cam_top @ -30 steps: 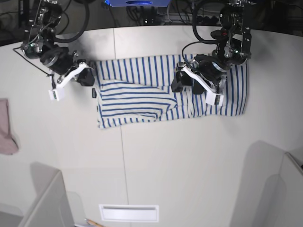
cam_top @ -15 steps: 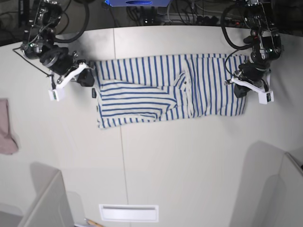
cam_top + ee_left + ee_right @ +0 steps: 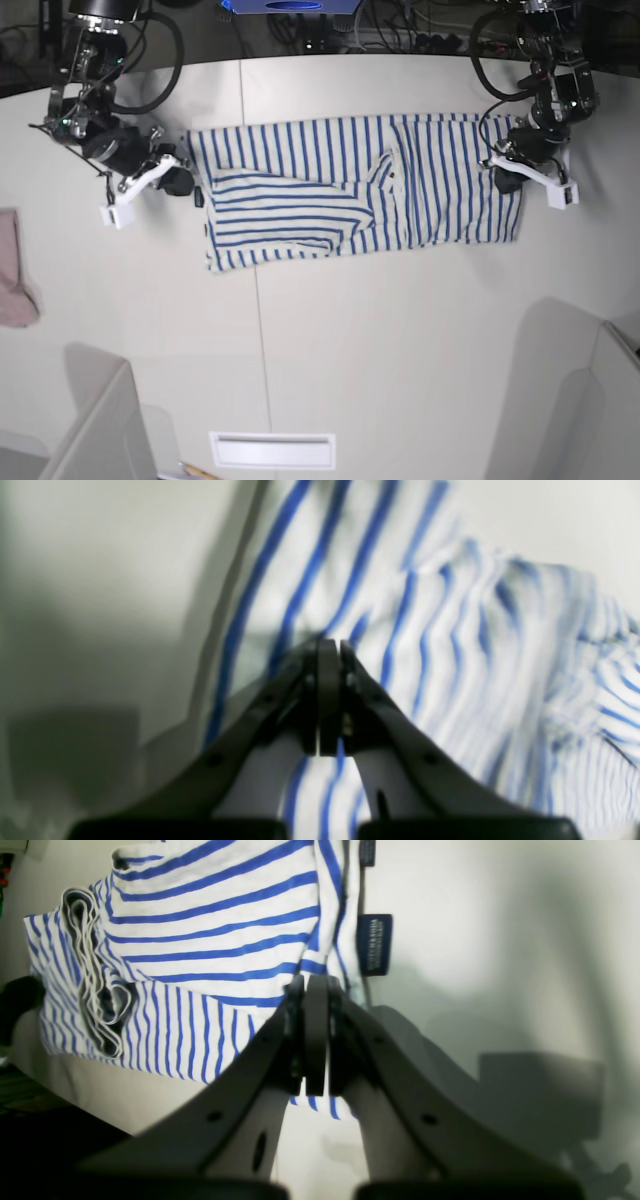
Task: Fold the T-shirt properly
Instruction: 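Grasp the shirt's end with the left gripper and fold it inward, then grasp the opposite end of the shirt with the right gripper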
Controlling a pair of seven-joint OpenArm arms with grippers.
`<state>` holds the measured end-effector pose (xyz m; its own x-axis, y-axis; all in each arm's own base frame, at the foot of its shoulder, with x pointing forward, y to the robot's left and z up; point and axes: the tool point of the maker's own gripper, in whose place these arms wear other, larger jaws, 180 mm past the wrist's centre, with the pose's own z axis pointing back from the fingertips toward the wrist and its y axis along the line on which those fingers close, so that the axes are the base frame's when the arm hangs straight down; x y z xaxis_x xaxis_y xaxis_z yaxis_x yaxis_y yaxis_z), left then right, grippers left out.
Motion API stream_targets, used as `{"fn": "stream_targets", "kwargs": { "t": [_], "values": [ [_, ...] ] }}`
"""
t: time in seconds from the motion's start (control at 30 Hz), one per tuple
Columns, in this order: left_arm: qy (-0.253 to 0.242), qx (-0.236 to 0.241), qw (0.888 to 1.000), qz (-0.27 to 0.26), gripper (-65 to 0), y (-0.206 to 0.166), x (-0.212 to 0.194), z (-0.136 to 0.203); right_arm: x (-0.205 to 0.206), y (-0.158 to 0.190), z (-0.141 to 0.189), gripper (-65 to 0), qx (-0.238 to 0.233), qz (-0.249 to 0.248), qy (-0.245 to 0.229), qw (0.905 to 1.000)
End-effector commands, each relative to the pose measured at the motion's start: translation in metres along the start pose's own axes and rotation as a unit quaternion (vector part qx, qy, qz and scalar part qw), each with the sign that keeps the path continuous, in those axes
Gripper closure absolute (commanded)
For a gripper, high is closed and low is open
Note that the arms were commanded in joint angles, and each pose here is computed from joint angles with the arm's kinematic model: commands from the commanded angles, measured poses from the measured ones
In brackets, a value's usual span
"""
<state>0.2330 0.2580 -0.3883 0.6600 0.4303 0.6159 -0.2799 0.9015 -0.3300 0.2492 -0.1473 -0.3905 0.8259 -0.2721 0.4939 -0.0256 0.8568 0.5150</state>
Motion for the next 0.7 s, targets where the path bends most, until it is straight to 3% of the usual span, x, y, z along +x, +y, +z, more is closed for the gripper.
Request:
{"fn": "stream_targets", "kwargs": {
  "t": [0.0, 0.1, 0.13, 0.2, 0.27, 0.3, 0.4, 0.5, 0.67],
  "values": [
    [-0.045, 0.014, 0.999, -0.011, 0.0, 0.008, 0.030, 0.012, 0.023, 0.009, 0.004, 0.0, 0.014, 0.015, -0.031, 0.9993],
    [-0.081, 0.051, 0.995, -0.005, 0.0, 0.035, 0.049, 0.036, 0.029, 0.018, 0.004, 0.0, 0.035, 0.017, -0.018, 0.9991],
    [-0.090, 0.067, 0.994, 0.001, 0.0, 0.047, 0.053, 0.044, 0.033, 0.023, 0.004, -2.9, 0.048, 0.015, -0.016, 0.9986],
    [-0.106, 0.095, 0.990, 0.009, 0.0, 0.068, 0.060, 0.058, 0.040, 0.029, 0.000, -24.9, 0.068, 0.004, -0.015, 0.9976],
    [-0.105, 0.115, 0.988, 0.003, 0.0, 0.085, 0.060, 0.069, 0.046, 0.020, -0.003, -39.2, 0.073, -0.024, -0.024, 0.9967],
    [-0.101, 0.119, 0.988, -0.012, 0.0, 0.090, 0.060, 0.074, 0.050, 0.012, -0.006, -40.7, 0.072, -0.040, -0.027, 0.9962],
    [-0.078, 0.124, 0.988, -0.040, 0.0, 0.098, 0.048, 0.083, 0.053, -0.008, -0.016, -37.4, 0.062, -0.075, -0.019, 0.9951],
    [-0.055, 0.118, 0.989, -0.067, 0.0, 0.101, 0.035, 0.088, 0.049, -0.030, -0.018, -36.5, 0.044, -0.085, 0.002, 0.9954],
    [-0.037, 0.114, 0.990, -0.074, 0.0, 0.105, 0.024, 0.088, 0.028, -0.030, -0.034, -36.5, 0.048, -0.092, 0.047, 0.9935]
  ]
}}
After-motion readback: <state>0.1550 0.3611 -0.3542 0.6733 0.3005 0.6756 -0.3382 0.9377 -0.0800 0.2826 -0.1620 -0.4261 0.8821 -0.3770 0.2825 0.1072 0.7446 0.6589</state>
